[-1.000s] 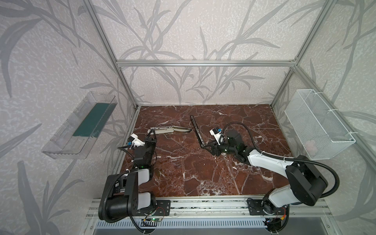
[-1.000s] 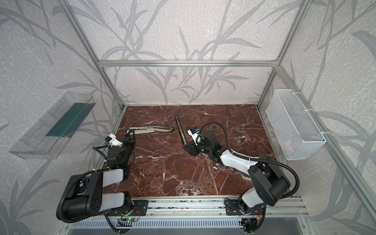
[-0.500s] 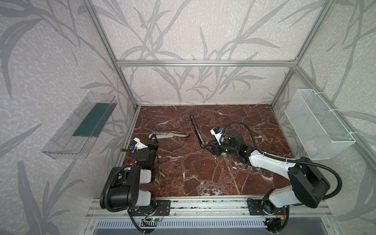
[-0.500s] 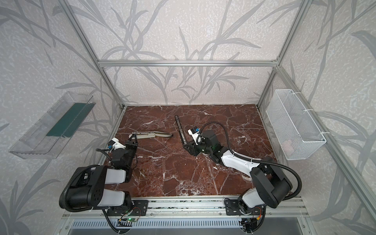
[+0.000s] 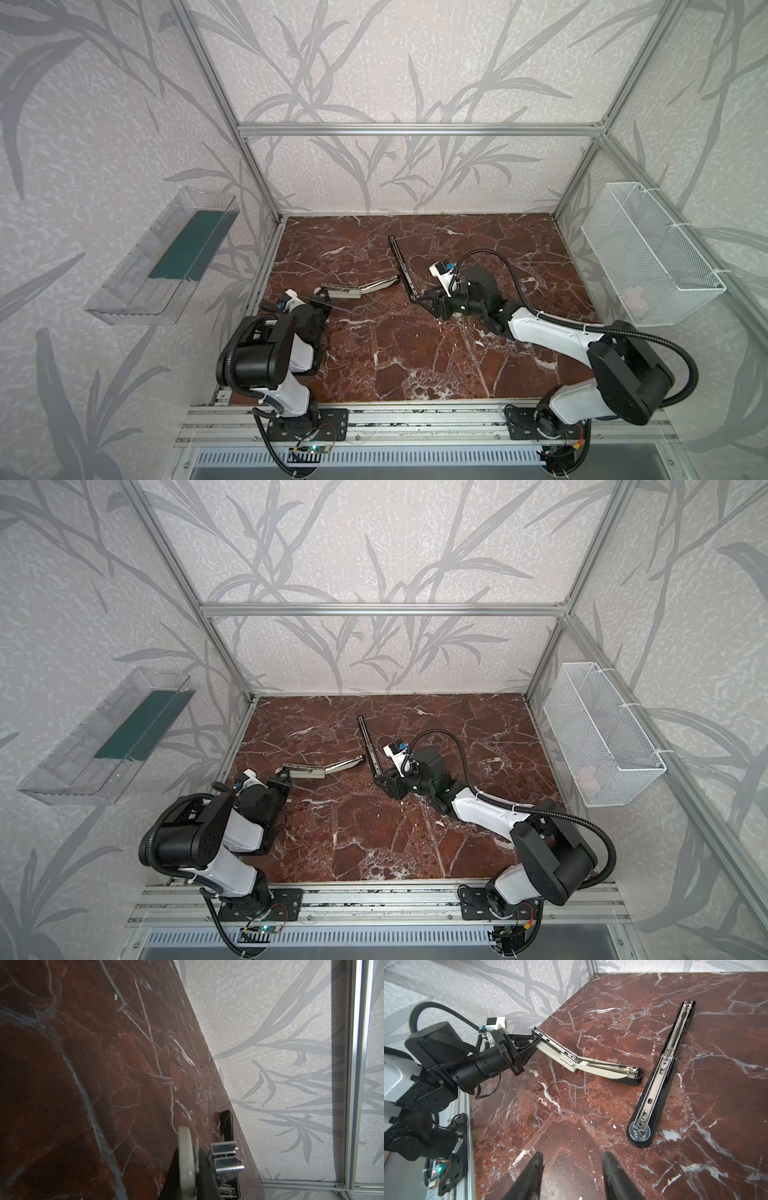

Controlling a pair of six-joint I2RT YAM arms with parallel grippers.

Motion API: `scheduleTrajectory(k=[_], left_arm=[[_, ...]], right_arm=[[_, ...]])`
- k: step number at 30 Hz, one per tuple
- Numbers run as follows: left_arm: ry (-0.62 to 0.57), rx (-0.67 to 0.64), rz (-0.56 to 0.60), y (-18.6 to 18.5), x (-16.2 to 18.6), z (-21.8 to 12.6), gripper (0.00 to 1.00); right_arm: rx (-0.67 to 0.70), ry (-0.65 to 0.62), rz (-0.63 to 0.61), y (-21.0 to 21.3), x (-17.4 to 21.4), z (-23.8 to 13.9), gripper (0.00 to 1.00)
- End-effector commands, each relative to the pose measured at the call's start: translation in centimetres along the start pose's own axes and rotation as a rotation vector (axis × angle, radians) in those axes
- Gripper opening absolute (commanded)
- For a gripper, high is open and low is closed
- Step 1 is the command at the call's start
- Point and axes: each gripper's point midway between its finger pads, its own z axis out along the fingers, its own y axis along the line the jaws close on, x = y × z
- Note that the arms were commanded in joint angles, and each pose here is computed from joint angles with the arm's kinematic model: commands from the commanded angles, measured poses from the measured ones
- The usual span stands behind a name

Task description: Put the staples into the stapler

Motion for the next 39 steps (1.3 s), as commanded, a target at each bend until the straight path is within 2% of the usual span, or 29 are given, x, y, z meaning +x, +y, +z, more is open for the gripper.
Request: scheduleTrajectory(k=[1,7,10,16,18,19,23,25,26,28,31,34,36,39], left_arm=[[0.008,0.070,0.001,-1.5,0.1,0.2,0.10],[-0.015,0.006,-0.032,0.4,0.1,-1.0,0.40],[-0.026,-0.026,-0.026,1.4,0.2,-1.9,0.47],[-0.077,-0.088,-0.058,3.3,-0.3,-3.8,0.50],[-0.058,-0.079,-0.065,3.0,0.0,-4.1,0.51],[-0.044,-0.070,-0.071,2.7,0.2,-4.1,0.66],[-0.018,-0.066,-0.069,1.7,0.3,-4.2,0.64],[0.042,-0.133,-0.031,1.4,0.6,-3.7,0.64],[0.089,-0.203,0.021,1.5,0.9,-3.6,0.64],[0.130,-0.342,0.208,0.1,-0.3,-4.1,0.67],[0.159,-0.401,0.328,-1.6,-2.2,-3.8,0.69],[0.336,-0.468,0.414,-1.8,-1.0,-2.3,0.69],[0.473,-0.459,0.473,-1.7,0.6,-1.0,0.67],[0.620,-0.513,0.517,-1.1,1.7,0.4,0.65]], right_arm=[[-0.025,-0.027,-0.015,0.4,-0.5,-0.2,0.48],[-0.030,-0.040,-0.018,0.6,-0.6,-0.4,0.48],[-0.033,-0.042,-0.017,0.6,-0.6,-0.3,0.48],[-0.035,-0.030,-0.006,0.5,-0.3,0.0,0.48],[-0.033,-0.020,0.001,0.3,-0.1,0.2,0.48],[-0.032,-0.018,0.006,0.3,0.0,0.3,0.48],[-0.019,0.026,0.035,-0.3,0.7,1.0,0.48],[-0.025,0.054,0.052,-0.3,1.2,1.6,0.48],[-0.028,0.069,0.058,-0.2,1.5,1.9,0.48],[-0.033,0.109,0.067,0.0,2.1,2.7,0.48],[-0.042,0.156,0.086,0.5,3.0,4.1,0.48],[-0.045,0.210,0.107,1.0,3.7,5.6,0.47],[-0.036,0.260,0.127,1.0,4.8,6.8,0.46],[-0.019,0.310,0.161,1.0,5.4,7.9,0.45]])
